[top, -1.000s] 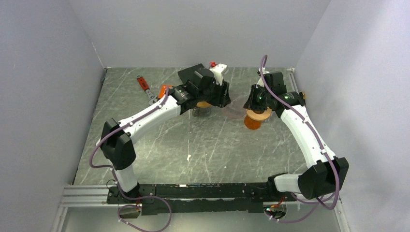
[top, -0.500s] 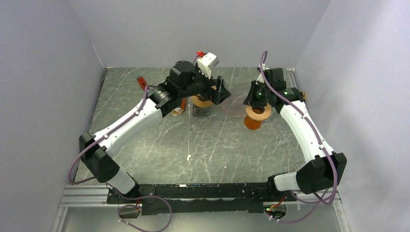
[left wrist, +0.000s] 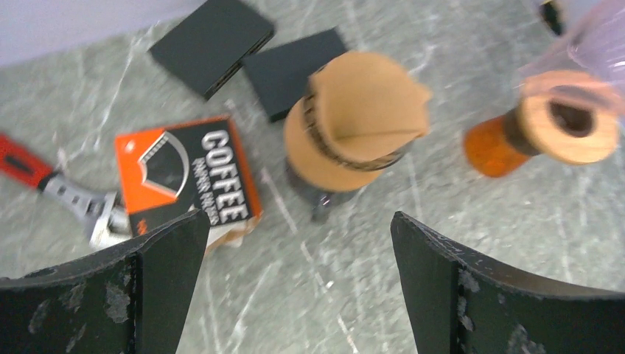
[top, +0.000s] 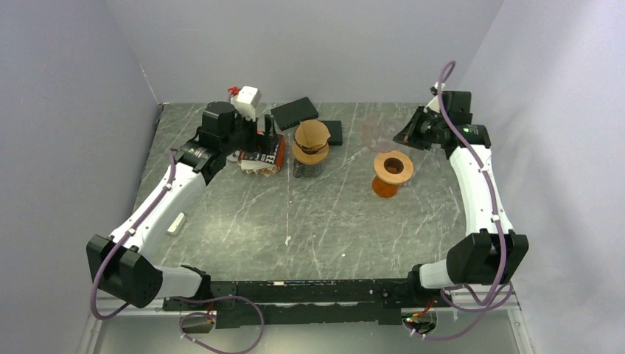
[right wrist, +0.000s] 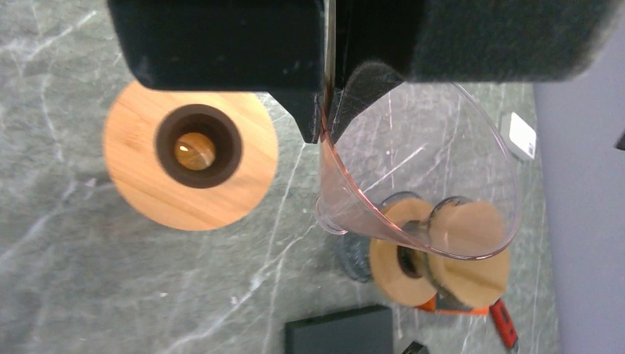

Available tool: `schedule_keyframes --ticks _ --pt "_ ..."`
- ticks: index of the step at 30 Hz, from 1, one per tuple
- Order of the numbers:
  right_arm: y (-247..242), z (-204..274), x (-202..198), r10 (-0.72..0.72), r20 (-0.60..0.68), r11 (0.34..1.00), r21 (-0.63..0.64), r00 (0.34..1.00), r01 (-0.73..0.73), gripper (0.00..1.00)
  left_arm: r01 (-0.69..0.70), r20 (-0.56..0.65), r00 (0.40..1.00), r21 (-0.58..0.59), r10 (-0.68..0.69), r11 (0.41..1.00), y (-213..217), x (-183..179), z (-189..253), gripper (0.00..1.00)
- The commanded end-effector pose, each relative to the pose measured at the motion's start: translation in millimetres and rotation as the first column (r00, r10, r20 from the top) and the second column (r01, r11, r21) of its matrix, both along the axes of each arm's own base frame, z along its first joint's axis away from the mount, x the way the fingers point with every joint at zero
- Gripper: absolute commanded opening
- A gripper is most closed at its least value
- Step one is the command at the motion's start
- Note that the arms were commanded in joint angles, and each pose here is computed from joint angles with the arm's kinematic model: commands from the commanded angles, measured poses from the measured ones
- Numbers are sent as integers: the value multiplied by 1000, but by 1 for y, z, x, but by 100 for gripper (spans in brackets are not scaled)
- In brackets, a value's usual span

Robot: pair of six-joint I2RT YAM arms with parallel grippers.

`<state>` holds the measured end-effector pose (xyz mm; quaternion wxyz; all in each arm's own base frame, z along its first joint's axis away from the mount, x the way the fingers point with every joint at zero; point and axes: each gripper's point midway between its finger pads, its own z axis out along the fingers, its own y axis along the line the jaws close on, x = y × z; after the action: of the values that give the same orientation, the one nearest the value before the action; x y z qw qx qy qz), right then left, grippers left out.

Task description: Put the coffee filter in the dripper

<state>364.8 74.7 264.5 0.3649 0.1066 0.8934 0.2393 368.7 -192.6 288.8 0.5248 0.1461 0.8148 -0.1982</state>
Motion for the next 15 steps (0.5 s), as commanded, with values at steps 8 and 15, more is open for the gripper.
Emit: schedule_keyframes --ticks 8,15 --pt "-66 16 -23 -184 5 983 -19 983 184 0 -275 -167 947 33 276 961 86 6 -61 99" --pt "-70 -1 -33 -185 -54 983 -21 981 185 0 -294 -207 930 72 302 953 94 3 -80 100"
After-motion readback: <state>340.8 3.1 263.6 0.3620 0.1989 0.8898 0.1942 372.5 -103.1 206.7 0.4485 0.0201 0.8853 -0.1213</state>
